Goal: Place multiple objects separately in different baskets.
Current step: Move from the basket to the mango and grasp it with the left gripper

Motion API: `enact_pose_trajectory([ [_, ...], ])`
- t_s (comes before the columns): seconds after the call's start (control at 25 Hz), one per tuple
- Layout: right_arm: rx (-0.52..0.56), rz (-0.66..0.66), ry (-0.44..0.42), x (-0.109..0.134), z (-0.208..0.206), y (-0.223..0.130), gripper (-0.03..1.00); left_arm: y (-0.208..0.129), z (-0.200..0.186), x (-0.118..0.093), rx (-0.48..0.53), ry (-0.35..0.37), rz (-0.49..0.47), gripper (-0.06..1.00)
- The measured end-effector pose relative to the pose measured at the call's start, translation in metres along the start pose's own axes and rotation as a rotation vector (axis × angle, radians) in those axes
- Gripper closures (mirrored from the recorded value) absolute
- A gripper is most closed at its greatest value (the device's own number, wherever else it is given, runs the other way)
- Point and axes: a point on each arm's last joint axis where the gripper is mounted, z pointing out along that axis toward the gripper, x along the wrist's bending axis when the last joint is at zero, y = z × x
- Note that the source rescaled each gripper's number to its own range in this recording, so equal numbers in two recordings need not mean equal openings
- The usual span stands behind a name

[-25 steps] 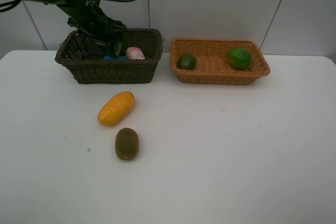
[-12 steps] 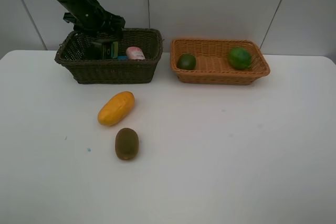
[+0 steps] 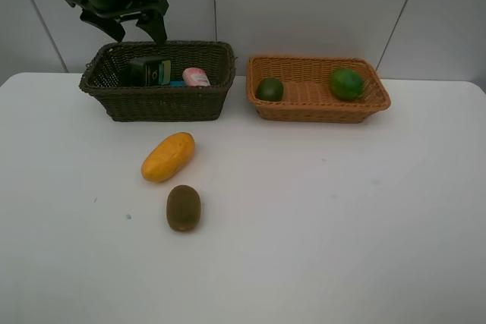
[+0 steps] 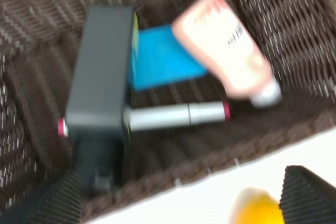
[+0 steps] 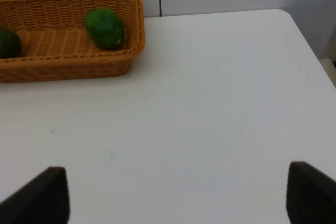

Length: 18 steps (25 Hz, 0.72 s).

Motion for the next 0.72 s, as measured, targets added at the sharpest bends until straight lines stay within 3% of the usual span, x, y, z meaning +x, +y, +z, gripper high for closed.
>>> enact_pose_trajectory([
  [0.28,0.0,0.0,0.0,0.0,0.0,0.0,-0.03,-0.017,-0.043,-0.021,0.161,-0.058,0.161,-0.05],
  [0.72,0.0,0.0,0.0,0.0,0.0,0.0,-0.03,-0.018,-0.047,-0.058,0.159,-0.105,0.304,-0.05],
])
